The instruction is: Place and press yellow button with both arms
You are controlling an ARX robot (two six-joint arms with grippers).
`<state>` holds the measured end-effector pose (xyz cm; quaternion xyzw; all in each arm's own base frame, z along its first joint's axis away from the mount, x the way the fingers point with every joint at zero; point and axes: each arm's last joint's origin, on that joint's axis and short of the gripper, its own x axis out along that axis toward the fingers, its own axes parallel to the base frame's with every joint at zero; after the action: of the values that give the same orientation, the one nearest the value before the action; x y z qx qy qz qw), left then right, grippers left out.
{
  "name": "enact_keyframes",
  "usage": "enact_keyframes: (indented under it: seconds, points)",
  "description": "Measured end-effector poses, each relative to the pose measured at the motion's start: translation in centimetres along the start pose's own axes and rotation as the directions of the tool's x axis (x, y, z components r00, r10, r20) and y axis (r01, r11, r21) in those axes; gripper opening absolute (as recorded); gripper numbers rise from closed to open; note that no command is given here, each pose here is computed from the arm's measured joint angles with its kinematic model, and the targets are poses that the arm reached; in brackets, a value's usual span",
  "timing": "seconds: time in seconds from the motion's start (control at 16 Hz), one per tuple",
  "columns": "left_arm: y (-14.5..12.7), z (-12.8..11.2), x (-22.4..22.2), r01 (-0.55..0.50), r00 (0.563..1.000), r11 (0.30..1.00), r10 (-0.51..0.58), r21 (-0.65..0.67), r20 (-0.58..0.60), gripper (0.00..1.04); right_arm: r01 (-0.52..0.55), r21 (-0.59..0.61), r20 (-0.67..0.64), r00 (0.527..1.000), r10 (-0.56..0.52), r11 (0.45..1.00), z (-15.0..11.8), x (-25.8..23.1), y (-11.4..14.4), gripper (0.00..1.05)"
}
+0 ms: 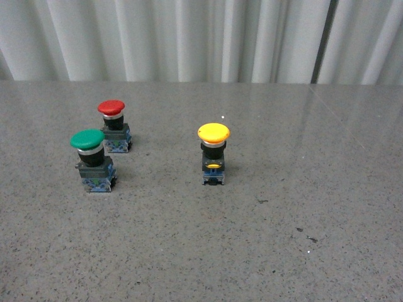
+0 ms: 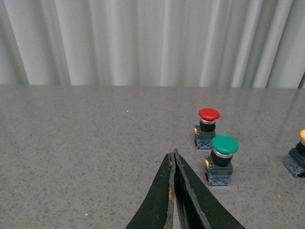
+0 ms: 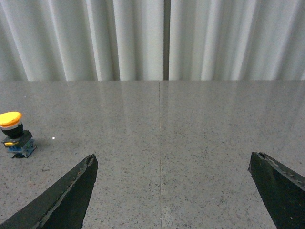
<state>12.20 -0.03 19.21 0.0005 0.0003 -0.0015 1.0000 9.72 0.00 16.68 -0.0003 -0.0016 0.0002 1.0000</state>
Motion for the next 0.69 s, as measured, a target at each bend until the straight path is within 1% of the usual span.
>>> enact_keyframes:
  seconds: [0.12, 0.5, 0.56, 0.69]
  points:
    - [0.0, -0.7, -0.4, -0.001, 1.000, 1.000, 0.001, 0.000, -0.005, 0.02, 0.000, 0.000, -0.001, 1.000, 0.000, 1.000, 0.0, 0.0, 0.0, 0.98]
    - [0.0, -1.6, -1.2, -0.002, 1.000, 1.000, 0.002, 0.000, 0.005, 0.02, 0.000, 0.000, 0.000, 1.000, 0.000, 1.000, 0.0, 0.0, 0.0, 0.98]
    - [0.0, -2.2, -1.3, -0.002, 1.000, 1.000, 0.002, 0.000, 0.013, 0.02, 0.000, 0.000, -0.001, 1.000, 0.000, 1.000, 0.0, 0.0, 0.0, 0.98]
    - [0.0, -2.3, -1.6, -0.003, 1.000, 1.000, 0.003, 0.000, 0.000, 0.02, 0.000, 0.000, 0.000, 1.000, 0.000, 1.000, 0.0, 0.0, 0.0, 0.98]
